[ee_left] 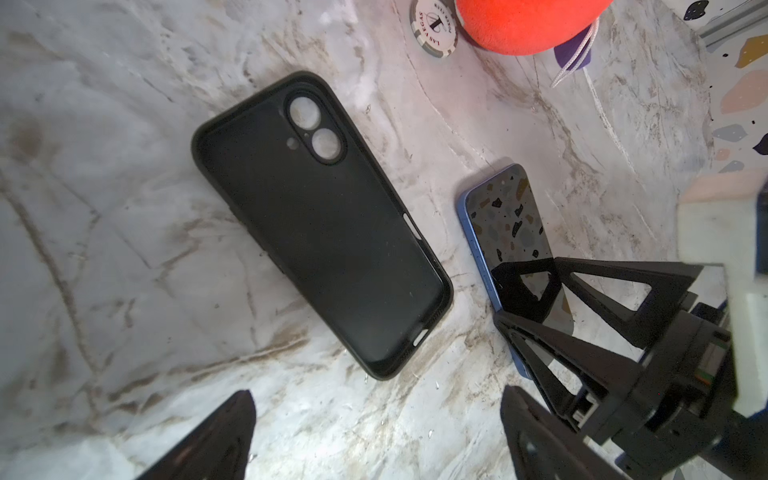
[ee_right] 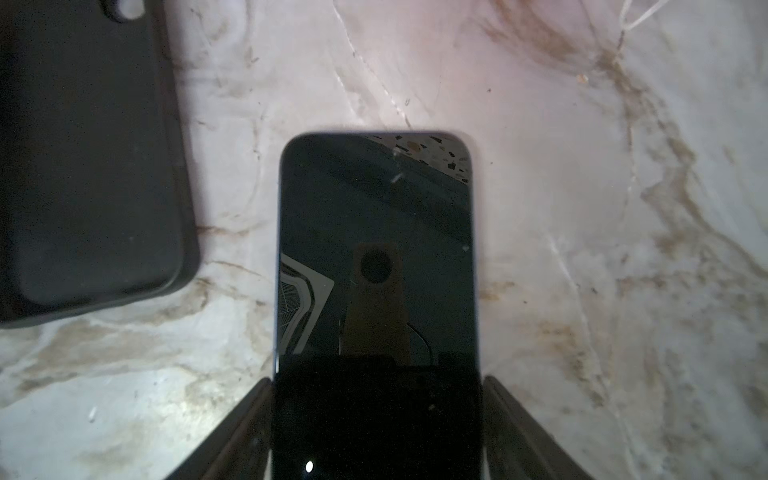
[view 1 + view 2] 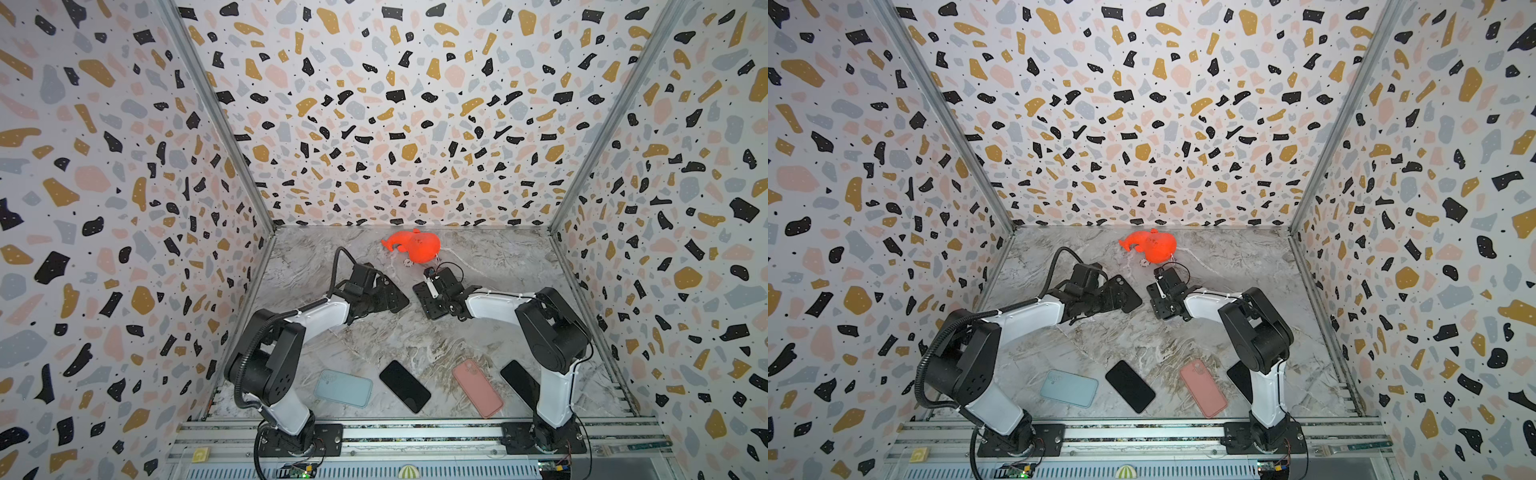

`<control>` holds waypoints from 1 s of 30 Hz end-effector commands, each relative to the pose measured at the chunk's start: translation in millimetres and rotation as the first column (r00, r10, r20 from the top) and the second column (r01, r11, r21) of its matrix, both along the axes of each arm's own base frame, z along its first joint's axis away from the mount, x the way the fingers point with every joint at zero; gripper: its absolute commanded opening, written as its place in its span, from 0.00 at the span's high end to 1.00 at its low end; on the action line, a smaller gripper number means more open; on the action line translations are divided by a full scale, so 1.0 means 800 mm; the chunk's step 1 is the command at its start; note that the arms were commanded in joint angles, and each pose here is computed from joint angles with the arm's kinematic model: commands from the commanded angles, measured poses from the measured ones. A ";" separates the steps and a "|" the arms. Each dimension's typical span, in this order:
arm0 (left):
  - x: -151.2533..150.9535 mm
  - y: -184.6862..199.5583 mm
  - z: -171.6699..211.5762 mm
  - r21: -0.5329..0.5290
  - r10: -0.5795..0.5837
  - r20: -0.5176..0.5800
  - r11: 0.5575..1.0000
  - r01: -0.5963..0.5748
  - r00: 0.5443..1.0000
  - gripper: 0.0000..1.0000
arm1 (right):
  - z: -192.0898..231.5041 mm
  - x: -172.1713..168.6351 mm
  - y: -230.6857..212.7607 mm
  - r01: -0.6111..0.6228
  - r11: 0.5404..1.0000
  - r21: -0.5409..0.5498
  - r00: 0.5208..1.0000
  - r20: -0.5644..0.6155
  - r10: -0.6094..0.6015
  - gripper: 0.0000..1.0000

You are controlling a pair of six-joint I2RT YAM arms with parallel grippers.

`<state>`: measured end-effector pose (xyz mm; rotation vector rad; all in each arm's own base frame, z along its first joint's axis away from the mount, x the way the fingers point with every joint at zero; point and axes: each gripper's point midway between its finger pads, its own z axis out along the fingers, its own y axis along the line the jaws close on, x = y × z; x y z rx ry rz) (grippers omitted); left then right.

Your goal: Put the phone into the phone case

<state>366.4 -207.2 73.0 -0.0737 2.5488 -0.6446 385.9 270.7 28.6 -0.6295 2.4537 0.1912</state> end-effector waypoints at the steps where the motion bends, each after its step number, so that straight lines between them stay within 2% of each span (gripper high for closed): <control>1: 0.006 -0.007 0.004 -0.015 -0.010 0.022 1.000 0.010 1.000 0.07 | -0.005 -0.015 -0.007 -0.001 1.000 -0.018 0.999 -0.045 0.000 0.27; 5: 0.005 -0.009 0.007 -0.027 -0.013 0.023 1.000 0.014 1.000 0.08 | -0.005 -0.020 -0.008 -0.002 1.000 0.003 0.999 -0.053 0.003 0.29; 10: 0.008 -0.013 0.016 -0.055 -0.008 0.028 0.998 0.010 1.000 0.09 | 0.007 -0.030 -0.006 -0.014 0.996 0.094 0.998 -0.052 0.018 0.31; 20: 0.016 -0.036 0.035 -0.176 0.010 0.017 0.984 -0.007 1.000 0.14 | 0.018 -0.048 -0.006 -0.058 0.979 0.194 0.997 -0.041 0.067 0.34; 30: 0.018 -0.102 0.043 -0.326 -0.076 -0.012 0.943 0.068 0.997 0.21 | 0.024 -0.061 -0.002 -0.078 0.956 0.281 0.995 -0.038 0.092 0.35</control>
